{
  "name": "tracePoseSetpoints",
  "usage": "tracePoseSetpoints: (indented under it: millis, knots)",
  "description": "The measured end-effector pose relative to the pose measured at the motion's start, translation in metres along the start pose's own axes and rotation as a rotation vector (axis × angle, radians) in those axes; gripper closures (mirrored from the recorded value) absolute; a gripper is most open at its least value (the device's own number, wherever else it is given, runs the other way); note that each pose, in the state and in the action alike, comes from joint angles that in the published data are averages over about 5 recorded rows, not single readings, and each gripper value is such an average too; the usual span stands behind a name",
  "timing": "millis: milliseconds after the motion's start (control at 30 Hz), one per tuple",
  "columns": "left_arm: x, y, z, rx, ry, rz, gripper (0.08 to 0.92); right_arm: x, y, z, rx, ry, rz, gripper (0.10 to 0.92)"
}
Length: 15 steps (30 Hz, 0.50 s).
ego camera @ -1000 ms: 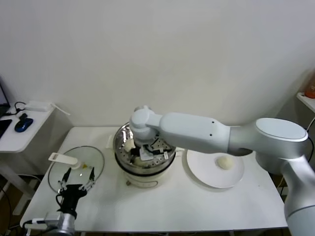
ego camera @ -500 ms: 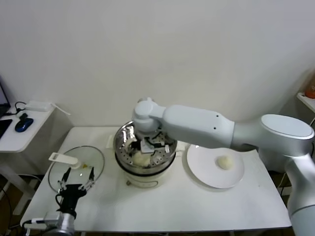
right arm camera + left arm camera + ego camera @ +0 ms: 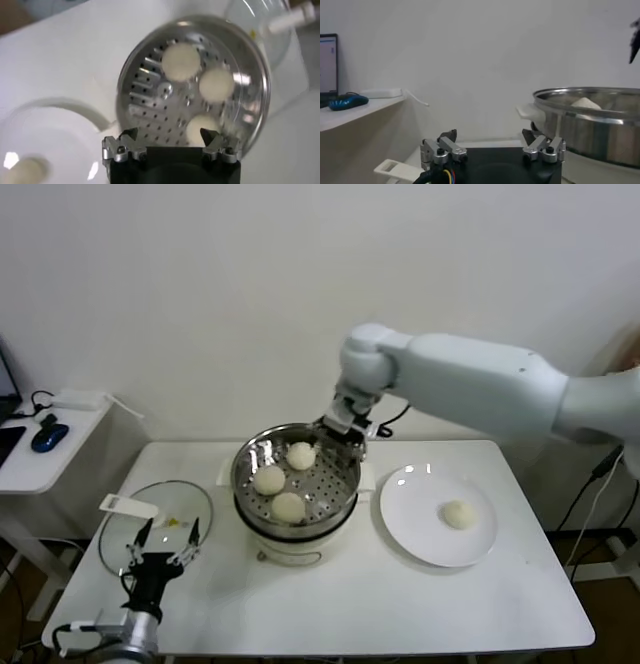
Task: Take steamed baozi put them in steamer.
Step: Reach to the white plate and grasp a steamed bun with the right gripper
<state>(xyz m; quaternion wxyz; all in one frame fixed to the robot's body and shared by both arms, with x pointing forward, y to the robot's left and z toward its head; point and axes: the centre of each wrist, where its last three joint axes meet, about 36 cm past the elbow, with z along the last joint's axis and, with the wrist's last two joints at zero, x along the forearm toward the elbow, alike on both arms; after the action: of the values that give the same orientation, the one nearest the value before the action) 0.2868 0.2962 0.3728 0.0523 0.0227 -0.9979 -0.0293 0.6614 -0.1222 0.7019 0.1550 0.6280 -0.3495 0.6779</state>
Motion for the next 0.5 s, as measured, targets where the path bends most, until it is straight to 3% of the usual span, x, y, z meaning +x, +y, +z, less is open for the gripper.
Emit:
tracePoseSetpoints:
  millis: [267,500]
  knots:
    - [0.001,-0.002,-0.001,0.006,-0.006,0.028,0.177,0.02,0.077,0.081,-0.408,0.0,0.031,0.2]
    - [0.001,-0.003,-0.005,0.004,-0.012,0.038,0.177,0.0,0.151,0.13,-0.645,0.013,0.022,0.2]
